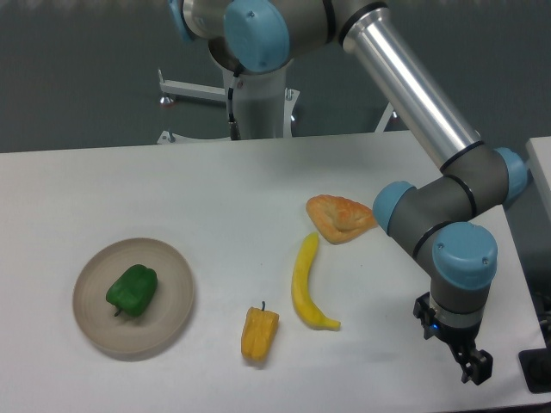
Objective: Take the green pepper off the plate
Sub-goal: 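Move the open gripper over the green pepper on the plate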
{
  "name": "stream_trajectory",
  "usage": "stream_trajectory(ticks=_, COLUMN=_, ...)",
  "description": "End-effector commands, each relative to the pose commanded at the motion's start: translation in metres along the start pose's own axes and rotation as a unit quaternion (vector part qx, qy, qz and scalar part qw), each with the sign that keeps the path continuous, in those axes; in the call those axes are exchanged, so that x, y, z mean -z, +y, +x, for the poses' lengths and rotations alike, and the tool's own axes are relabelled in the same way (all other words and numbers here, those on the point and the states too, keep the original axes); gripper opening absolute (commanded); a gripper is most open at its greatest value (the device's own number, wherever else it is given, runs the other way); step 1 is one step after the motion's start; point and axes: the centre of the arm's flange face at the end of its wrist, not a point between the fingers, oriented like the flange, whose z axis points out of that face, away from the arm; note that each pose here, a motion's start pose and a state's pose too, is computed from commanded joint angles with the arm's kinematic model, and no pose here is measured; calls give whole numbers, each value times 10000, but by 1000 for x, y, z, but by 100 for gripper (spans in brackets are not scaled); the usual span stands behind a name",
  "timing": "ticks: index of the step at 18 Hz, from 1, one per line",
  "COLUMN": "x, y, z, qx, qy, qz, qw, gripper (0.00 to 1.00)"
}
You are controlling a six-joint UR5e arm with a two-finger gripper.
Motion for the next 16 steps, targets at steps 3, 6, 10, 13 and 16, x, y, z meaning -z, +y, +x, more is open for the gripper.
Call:
stream_trajectory(ticks=3, x=3, y=-1, z=0, qx=-7, qy=-8, qz=10, qw=10000, gripper=100)
stream_trajectory(ticks=6, x=13, y=-12, z=5, qx=-13, qy=21, qz=43, qw=10000, gripper=100)
stream_trajectory(ticks=10, x=31, y=-26, z=18, qx=310, qy=112, qz=181, qw=9993, gripper=100)
stream_trajectory(ticks=13, x=50, y=-43, z=32, qx=779, qy=174, qz=297, qw=9964, gripper=100)
stream_trajectory(ticks=16, x=79, y=-76, z=55, qx=1342, qy=341, qz=464, qw=9893, gripper=100)
